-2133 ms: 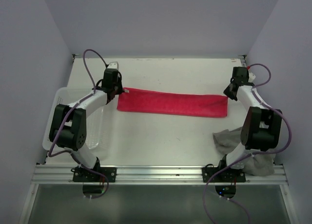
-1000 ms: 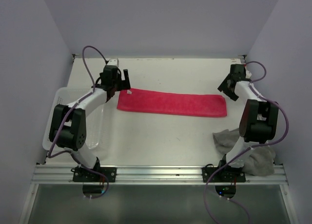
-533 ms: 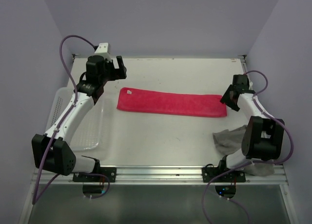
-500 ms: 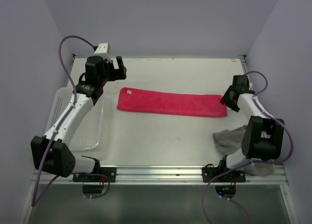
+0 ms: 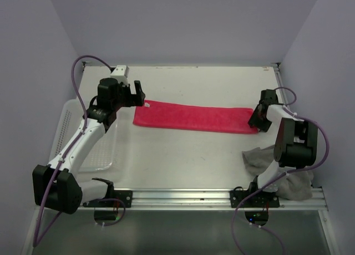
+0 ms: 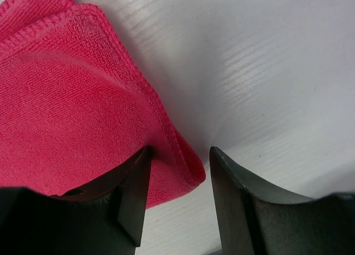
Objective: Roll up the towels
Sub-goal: Fold the towel
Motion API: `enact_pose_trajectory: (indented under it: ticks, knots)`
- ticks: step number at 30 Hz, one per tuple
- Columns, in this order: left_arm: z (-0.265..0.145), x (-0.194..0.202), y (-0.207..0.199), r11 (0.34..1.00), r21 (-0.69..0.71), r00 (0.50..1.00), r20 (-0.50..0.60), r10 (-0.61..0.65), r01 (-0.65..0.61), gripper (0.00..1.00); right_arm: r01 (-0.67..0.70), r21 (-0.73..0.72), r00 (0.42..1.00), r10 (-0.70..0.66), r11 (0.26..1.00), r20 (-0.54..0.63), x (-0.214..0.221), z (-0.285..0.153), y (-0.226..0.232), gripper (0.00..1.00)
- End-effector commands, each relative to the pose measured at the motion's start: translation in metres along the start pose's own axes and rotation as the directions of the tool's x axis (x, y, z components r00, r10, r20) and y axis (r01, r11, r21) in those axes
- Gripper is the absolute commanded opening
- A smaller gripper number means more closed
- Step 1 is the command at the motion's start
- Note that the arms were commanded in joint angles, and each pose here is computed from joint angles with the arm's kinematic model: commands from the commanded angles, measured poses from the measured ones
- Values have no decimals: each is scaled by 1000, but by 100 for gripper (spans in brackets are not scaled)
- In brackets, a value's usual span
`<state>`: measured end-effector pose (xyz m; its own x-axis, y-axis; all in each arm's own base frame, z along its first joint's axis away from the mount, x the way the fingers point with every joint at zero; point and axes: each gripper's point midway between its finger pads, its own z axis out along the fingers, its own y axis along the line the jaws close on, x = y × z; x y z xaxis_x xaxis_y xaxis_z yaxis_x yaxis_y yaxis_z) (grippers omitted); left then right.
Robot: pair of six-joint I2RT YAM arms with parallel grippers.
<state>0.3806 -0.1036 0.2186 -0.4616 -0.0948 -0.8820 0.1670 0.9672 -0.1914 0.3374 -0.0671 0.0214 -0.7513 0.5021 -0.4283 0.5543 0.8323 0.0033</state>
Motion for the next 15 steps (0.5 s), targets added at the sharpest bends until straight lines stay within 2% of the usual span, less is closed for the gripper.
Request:
enact_pose_trajectory:
  ticks: [1,4,15]
  knots:
    - [-8,-19,-11,998,47,997,68,26,-29,100,6,-26,1000,-6,1000,24,-10,4,5,50]
    - [-10,-20,-11,998,49,996,79,32,-36,100,8,-20,1000,-8,1000,3,-4,12,5,47]
    - [-8,-20,-8,998,33,997,65,44,-46,100,17,-17,1000,-17,1000,-19,1,16,2,25]
